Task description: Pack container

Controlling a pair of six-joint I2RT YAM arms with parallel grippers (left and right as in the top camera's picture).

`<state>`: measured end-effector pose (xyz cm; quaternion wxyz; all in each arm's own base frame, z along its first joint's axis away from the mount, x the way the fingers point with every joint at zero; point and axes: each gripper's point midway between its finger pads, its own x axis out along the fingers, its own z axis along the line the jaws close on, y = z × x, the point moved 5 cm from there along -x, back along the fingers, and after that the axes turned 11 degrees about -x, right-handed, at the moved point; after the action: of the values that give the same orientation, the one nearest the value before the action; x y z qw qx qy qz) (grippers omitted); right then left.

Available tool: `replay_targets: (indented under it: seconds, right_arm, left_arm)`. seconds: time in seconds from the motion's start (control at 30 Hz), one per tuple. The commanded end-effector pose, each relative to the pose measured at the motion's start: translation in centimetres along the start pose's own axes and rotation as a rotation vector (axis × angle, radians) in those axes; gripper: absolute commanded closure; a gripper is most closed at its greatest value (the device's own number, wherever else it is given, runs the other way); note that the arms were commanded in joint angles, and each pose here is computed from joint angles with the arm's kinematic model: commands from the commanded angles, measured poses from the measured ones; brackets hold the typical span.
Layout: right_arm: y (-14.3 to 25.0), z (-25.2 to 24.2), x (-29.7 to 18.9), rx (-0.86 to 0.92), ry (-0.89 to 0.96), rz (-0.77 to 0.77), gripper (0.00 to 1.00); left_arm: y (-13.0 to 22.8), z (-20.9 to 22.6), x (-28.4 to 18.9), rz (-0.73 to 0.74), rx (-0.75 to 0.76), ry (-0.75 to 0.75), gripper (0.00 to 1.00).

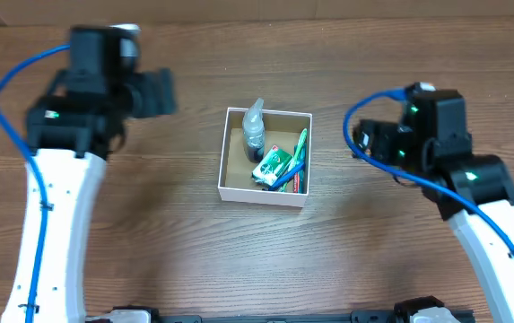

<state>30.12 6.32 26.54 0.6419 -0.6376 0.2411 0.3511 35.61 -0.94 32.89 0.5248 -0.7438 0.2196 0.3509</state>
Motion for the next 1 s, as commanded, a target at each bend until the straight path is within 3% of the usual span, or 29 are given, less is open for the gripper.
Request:
replay_targets:
  seconds: [0.0,0.2,0.4,0.6,0.7,0.73,0.77,0.87,0.97]
  right_arm:
    - [-1.8,-0.1,2.9,-0.014,0.021,-0.031,0.0]
    - [-4.3,-1.4,3.8,-0.005,0.125,-0.145,0.0]
    - [-1.8,-1.6,-1.2,0.133,0.113,-0.128,0.0]
    - [3.8,-1.9,-7.7,0.139,0.09,-0.255,0.02]
    - [8.3,-2.2,-10.4,0.114,0.086,-0.32,0.14]
    - [9.6,-2.3,-11.0,0.115,0.082,-0.344,0.15]
    - [11.0,-2.5,-11.5,0.116,0.077,-0.373,0.0]
    - [12.5,-2.6,-12.4,0.118,0.072,-0.405,0.0]
    - [13.3,-2.7,-12.1,0.116,0.078,-0.365,0.0]
  left_arm:
    - [-1.0,3.0,0.9,-0.001,-0.12,-0.065,0.0]
    - [-1.3,3.4,1.3,-0.002,-0.127,-0.065,0.0]
    - [1.9,3.6,0.0,0.125,-0.065,-0.06,0.0]
    - [8.0,4.1,-3.7,-0.002,-0.017,0.028,0.0]
    - [12.5,5.7,-6.7,-0.126,0.005,0.061,0.0]
    - [13.9,6.6,-7.7,-0.172,-0.022,0.063,0.0]
    - [15.4,7.5,-8.5,-0.224,-0.051,0.074,0.0]
    - [17.4,8.5,-10.4,-0.348,-0.071,0.132,0.0]
    - [19.0,9.3,-11.2,-0.344,-0.071,0.13,0.0]
